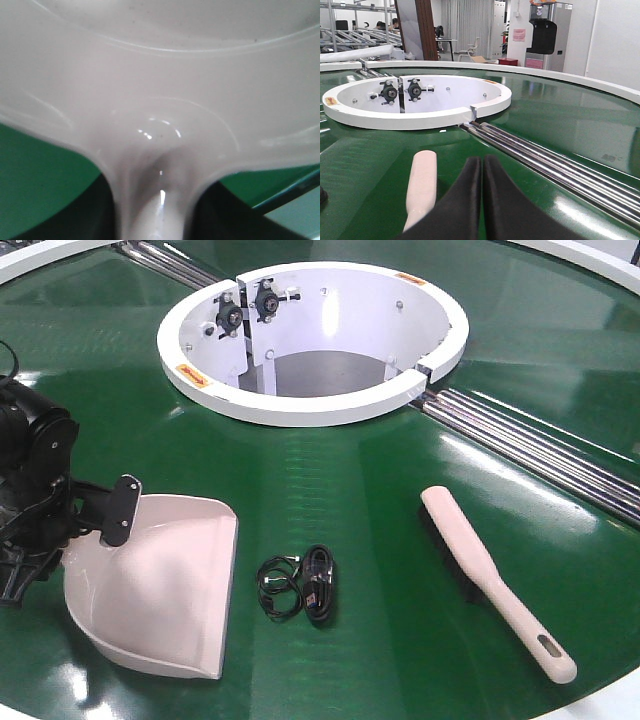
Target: Clean and inspect green conveyor with broom and dustpan
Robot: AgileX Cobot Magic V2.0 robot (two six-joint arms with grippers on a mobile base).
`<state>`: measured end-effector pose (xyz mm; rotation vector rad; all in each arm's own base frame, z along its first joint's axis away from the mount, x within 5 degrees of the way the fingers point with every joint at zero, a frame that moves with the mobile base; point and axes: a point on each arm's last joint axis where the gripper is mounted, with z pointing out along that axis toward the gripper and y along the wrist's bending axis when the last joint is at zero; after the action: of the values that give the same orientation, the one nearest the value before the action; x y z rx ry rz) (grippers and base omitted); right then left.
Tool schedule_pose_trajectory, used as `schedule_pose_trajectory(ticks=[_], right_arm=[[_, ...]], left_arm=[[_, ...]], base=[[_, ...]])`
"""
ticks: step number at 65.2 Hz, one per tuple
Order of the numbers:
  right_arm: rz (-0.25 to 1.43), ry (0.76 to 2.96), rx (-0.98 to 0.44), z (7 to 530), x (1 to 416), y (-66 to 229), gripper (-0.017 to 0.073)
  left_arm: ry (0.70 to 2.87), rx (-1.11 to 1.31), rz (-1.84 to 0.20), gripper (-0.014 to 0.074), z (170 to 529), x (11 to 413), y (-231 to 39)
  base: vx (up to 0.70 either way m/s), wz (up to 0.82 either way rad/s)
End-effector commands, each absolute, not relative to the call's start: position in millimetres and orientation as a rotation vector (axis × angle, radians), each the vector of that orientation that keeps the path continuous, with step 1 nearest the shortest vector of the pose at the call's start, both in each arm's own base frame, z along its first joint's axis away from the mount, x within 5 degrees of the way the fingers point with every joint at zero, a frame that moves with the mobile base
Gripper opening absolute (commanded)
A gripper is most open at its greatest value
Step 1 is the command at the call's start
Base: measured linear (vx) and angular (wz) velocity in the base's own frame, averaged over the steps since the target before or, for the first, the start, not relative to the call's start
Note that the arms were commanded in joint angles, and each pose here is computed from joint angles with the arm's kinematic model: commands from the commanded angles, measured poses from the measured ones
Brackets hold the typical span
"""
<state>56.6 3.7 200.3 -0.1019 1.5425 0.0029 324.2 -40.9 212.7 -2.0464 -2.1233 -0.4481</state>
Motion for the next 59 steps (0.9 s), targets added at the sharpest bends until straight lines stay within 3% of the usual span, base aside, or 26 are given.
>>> schedule_pose_trajectory(ticks=[1,30,43,59], right_arm=[[0.002,1.468,-0.106,206,55,4,-0.0008],[0.002,1.466,-0.106,206,55,4,-0.0008],[0.02,1.345,-0.094,218,53,5,-0.0008],[0.025,1.335,-0.081,265,52,4,-0.0008]], left_arm=[[-2.164,-2.052,-0.515,-0.0006,231,323,-41],[-2.164,-2.052,-0.515,-0.0006,231,323,-41],[-2.164,-2.052,-0.515,-0.0006,231,323,-41],[-2.164,-2.052,-0.515,-0.0006,231,323,-41]], base=[[0.0,0.0],[0.0,0.0],[0.0,0.0],[0.0,0.0]])
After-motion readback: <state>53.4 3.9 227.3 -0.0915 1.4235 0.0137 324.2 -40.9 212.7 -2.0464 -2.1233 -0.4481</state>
